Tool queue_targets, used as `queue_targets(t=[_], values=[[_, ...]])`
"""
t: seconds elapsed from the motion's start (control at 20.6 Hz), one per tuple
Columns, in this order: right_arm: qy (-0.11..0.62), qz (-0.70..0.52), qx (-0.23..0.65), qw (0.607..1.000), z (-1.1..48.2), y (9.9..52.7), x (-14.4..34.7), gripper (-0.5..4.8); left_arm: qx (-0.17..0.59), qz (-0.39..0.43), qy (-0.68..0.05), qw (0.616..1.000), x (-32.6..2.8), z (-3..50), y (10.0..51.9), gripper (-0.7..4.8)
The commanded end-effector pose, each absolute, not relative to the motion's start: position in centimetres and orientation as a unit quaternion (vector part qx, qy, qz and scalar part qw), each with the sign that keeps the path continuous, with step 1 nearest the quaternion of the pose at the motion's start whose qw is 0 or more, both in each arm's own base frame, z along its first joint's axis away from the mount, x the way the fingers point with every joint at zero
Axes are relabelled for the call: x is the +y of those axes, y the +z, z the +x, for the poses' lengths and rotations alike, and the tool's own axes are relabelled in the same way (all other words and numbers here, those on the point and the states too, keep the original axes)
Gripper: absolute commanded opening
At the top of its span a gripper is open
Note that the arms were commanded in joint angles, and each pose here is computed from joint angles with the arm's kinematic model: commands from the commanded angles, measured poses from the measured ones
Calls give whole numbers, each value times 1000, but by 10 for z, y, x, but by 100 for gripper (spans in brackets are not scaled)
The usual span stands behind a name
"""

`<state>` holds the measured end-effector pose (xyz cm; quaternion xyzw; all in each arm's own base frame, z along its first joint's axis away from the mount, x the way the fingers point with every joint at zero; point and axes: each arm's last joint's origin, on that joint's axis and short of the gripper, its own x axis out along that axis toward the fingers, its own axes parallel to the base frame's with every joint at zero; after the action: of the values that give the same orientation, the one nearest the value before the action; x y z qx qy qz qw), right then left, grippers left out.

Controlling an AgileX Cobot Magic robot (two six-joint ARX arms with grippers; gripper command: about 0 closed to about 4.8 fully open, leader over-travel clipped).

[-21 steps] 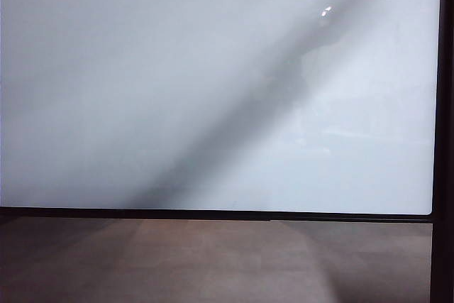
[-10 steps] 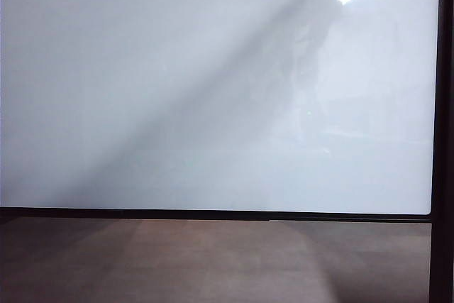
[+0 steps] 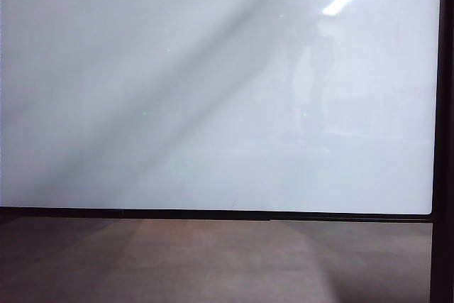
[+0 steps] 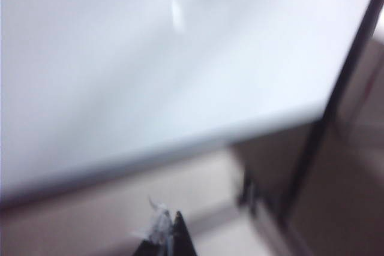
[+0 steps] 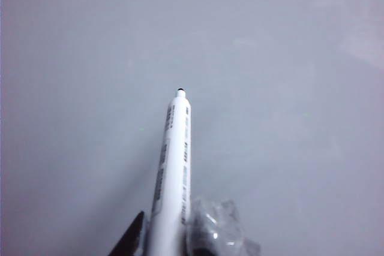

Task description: Reach to the right to find the marker pen, pick it up, and write the number 9 on the whiteboard.

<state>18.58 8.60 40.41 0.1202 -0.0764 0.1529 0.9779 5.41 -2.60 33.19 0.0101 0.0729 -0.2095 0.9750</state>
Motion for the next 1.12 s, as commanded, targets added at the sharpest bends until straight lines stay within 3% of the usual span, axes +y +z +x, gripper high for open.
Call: queue_targets(t=[0.05,0.19,0.44,0.73,0.97,1.12], values=[[155,127,-97,975,184,410,86,-3,-18,-13,-211,977,-23,49,354,-5],[157,127,-101,974,183,411,85,-3,-59,-24,-211,975,-23,48,362,-5],[157,127,-102,974,184,411,86,-3,-56,-23,-211,976,-23,48,361,-5],[163,128,-106,972,203,418,97,-3,-175,-41,-275,945,-25,43,385,-5],[169,125,-99,973,234,430,116,-3,-171,-26,-348,921,-31,45,385,-5],[178,125,-103,971,250,430,125,-3,-164,-25,-353,921,-32,47,384,-5]])
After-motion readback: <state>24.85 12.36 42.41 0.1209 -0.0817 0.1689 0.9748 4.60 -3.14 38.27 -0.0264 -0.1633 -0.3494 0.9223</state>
